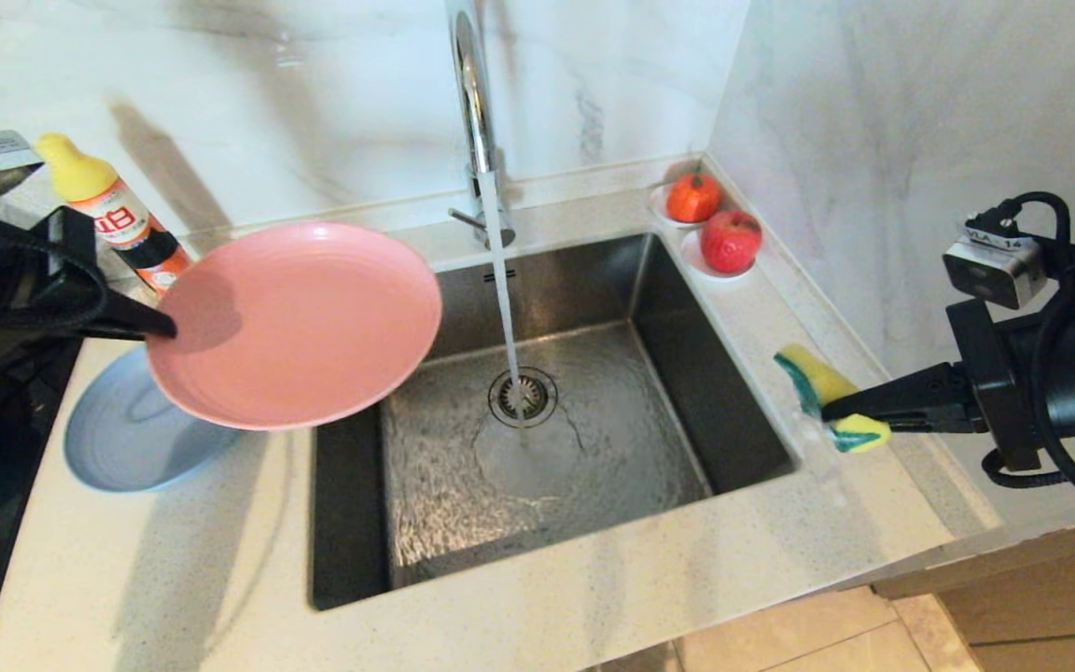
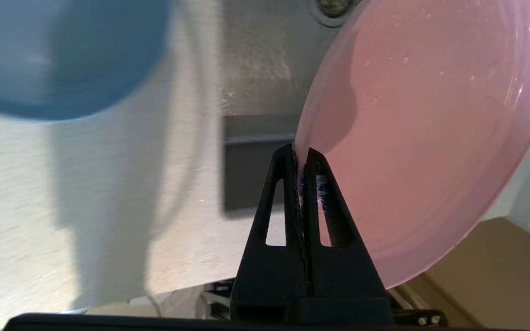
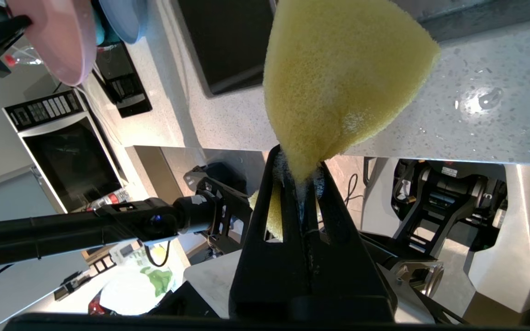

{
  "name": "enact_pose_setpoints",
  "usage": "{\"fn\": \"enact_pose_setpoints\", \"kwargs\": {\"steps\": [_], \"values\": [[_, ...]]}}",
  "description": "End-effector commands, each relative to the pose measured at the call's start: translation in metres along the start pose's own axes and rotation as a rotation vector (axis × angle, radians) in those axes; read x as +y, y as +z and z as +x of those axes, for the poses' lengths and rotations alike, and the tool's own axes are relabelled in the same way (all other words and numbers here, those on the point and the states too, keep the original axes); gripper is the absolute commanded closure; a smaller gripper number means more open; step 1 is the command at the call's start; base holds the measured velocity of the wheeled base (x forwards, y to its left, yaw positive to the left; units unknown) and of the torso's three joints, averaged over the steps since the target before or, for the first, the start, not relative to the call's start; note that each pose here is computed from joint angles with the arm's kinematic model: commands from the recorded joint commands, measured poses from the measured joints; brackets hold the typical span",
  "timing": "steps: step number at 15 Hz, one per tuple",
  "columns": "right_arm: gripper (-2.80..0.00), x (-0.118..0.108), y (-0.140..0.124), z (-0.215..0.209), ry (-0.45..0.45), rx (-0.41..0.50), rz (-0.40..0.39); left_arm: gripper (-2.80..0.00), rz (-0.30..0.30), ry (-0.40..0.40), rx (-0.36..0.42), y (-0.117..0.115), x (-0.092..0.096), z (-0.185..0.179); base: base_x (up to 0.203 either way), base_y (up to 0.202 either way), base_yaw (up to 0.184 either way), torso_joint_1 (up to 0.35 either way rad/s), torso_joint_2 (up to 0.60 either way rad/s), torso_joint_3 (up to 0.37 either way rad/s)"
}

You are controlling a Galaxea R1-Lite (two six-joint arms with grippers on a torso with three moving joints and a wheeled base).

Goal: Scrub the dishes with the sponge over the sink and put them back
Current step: Wash the plate

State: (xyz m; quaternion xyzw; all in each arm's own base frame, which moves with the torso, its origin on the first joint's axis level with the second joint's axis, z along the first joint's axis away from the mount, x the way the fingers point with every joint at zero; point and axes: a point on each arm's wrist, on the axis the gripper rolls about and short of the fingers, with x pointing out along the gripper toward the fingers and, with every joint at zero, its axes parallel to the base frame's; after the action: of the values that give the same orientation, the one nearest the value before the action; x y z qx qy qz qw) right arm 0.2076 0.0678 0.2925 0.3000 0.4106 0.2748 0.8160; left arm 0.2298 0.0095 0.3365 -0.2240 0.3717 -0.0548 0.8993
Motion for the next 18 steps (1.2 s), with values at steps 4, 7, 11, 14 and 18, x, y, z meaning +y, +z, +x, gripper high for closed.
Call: {"fn": "enact_pose_setpoints", "kwargs": {"steps": [4,7,11,14,18], "values": [[0.0,-0.002,0.001,0.002,0.0,0.008,0.002,0.0,0.01,-0.039,0.057,-0.002,-0.042,0.064,0.0,0.0,0.0,0.0,0.0,0.0],[0.0,-0.001,0.0,0.0,0.003,0.004,-0.006,0.0,-0.012,-0.063,0.073,-0.002,-0.055,0.094,0.0,0.0,0.0,0.0,0.0,0.0],[0.0,-0.002,0.001,-0.001,0.0,-0.002,-0.006,0.0,-0.027,-0.082,0.022,-0.002,-0.073,0.13,0.0,0.0,0.0,0.0,0.0,0.0],[0.0,-0.003,0.002,-0.003,-0.003,-0.008,-0.03,0.0,-0.038,-0.098,0.025,-0.005,-0.081,0.145,0.0,0.0,0.0,0.0,0.0,0.0],[0.0,-0.003,0.002,-0.006,0.0,-0.017,-0.034,0.0,-0.024,-0.119,0.063,-0.018,-0.093,0.162,0.0,0.0,0.0,0.0,0.0,0.0]]}}
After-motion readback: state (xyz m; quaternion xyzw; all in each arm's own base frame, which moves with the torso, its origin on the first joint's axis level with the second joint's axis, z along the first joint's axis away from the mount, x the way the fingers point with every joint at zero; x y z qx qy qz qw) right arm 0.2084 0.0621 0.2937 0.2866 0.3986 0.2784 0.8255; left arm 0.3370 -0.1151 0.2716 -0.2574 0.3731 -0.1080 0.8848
